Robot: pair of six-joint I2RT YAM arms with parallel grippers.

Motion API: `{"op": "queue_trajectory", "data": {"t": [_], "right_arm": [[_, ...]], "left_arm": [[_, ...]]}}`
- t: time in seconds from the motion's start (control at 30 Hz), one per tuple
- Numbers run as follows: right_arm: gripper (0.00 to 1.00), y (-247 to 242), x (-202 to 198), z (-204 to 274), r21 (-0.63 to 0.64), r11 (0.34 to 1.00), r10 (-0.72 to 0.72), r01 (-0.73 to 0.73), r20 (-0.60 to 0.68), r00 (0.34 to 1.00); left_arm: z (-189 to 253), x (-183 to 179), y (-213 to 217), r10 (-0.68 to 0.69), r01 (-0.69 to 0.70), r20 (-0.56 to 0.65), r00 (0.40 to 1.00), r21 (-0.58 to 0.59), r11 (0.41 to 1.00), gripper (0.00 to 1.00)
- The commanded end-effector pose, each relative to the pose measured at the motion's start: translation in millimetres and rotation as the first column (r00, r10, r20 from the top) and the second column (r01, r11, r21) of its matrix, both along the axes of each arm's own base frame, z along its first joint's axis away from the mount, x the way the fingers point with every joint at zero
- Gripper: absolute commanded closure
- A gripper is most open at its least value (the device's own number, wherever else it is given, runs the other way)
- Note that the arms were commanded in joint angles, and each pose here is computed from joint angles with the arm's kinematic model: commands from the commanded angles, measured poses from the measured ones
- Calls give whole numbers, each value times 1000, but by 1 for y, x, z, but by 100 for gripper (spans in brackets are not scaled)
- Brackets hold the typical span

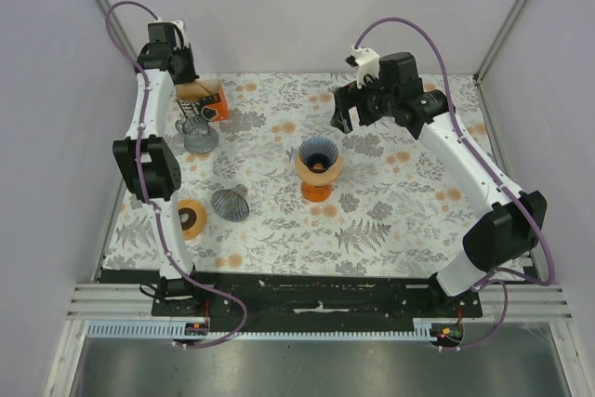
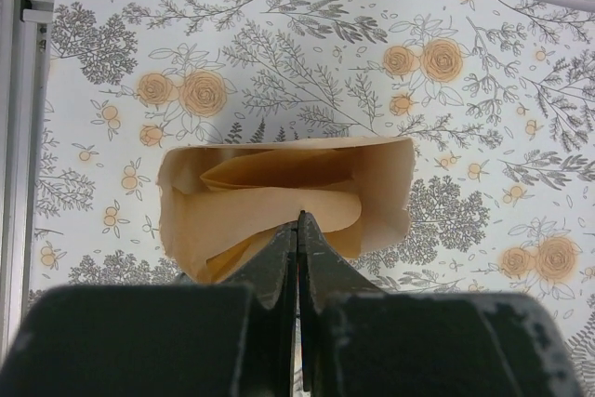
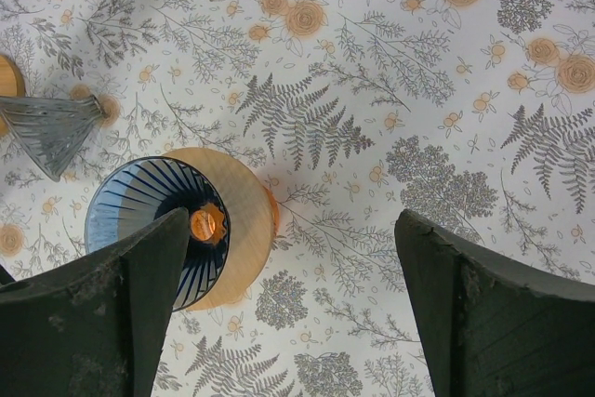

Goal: Place the coffee filter in the dripper

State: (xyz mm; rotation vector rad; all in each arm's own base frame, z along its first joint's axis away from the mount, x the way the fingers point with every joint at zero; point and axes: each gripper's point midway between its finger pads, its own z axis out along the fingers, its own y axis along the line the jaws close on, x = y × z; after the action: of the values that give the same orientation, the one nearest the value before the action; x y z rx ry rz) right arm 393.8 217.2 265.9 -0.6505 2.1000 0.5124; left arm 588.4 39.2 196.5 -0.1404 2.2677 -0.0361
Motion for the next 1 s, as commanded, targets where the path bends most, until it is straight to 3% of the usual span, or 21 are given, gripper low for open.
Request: {"op": "queue_trajectory", "data": {"t": [0.0, 0.23, 0.47, 0.73, 0.83, 0.87, 0.93, 0.97], "right_arm": [[2, -1, -8, 22, 14, 1000, 20, -21, 53, 998], [2, -2, -12, 32, 16, 999, 36, -38, 86, 996], [2, 11, -19, 65, 17, 993, 113, -118, 202, 973], [2, 78, -40, 129, 64, 947, 251, -314, 461, 851], [2, 97, -48, 146, 70, 930, 278, -362, 511, 813], [2, 99, -48, 146, 78, 925, 282, -371, 510, 812], [2, 101, -50, 145, 89, 922, 284, -376, 504, 816], [2, 101, -51, 143, 91, 922, 286, -378, 498, 819]], "left_arm": [[47, -9, -9, -73, 73, 78, 994, -7, 997, 98], [101, -35, -17, -144, 142, 142, 979, 26, 990, 98], [141, -68, -30, -217, 214, 189, 958, 33, 976, 98], [148, -118, -71, -355, 369, 172, 919, -61, 927, 98], [134, -115, -54, -293, 298, 140, 946, -13, 955, 98], [128, -110, -44, -264, 264, 130, 956, 17, 964, 91], [119, -95, -10, -160, 148, 125, 979, 98, 984, 58], [115, -89, 9, -115, 100, 130, 985, 116, 988, 47]]}}
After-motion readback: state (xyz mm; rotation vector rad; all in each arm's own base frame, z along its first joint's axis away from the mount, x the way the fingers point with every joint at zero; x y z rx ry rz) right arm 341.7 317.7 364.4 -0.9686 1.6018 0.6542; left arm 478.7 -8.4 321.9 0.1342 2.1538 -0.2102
